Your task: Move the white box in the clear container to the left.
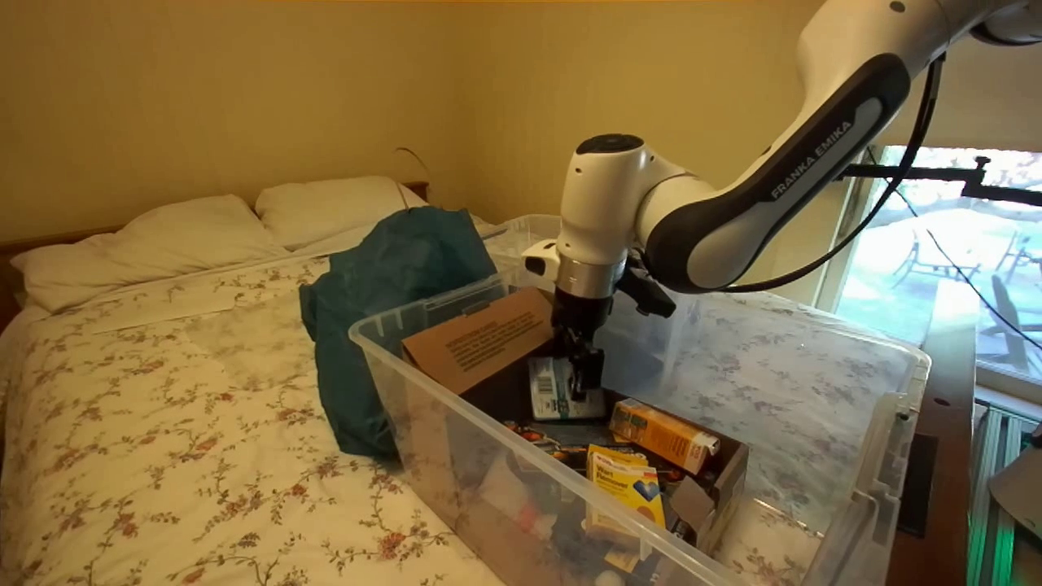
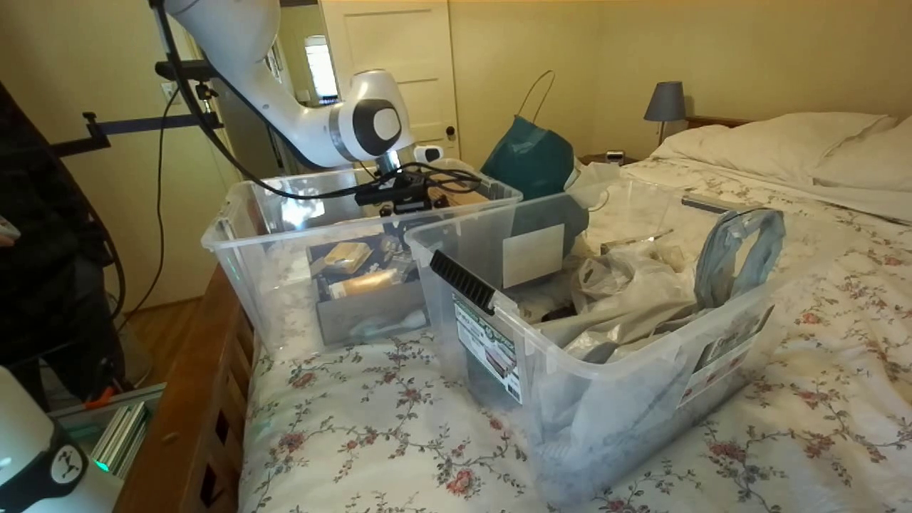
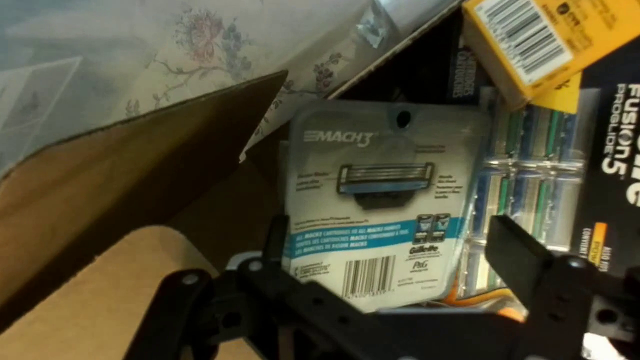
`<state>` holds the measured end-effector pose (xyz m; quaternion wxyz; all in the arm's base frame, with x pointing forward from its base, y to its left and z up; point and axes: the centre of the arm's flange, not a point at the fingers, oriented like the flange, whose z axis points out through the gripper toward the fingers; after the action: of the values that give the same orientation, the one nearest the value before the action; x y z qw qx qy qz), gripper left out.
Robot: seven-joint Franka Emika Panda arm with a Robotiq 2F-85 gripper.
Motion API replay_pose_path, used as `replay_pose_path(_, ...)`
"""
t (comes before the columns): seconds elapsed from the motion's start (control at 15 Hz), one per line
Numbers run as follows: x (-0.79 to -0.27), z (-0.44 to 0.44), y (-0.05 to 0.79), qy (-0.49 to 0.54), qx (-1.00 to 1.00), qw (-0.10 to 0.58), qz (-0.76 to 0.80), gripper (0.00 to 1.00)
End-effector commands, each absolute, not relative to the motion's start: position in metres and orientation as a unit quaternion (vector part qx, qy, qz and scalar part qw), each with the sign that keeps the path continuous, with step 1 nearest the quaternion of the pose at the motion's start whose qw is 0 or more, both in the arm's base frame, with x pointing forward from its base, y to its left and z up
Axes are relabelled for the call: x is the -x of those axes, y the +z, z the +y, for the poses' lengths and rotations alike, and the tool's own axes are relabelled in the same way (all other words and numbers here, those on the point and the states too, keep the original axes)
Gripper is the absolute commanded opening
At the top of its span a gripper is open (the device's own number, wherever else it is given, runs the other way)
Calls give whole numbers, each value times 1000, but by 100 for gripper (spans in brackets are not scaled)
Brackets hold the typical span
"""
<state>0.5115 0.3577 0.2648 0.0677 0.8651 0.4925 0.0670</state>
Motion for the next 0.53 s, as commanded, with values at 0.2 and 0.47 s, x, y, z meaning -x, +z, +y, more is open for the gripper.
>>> replay_pose_path(0.2, -532, 359, 260, 31, -880, 88, 466, 100)
replay_pose_path(0.47, -529, 353, 268, 22, -887, 84, 453, 100)
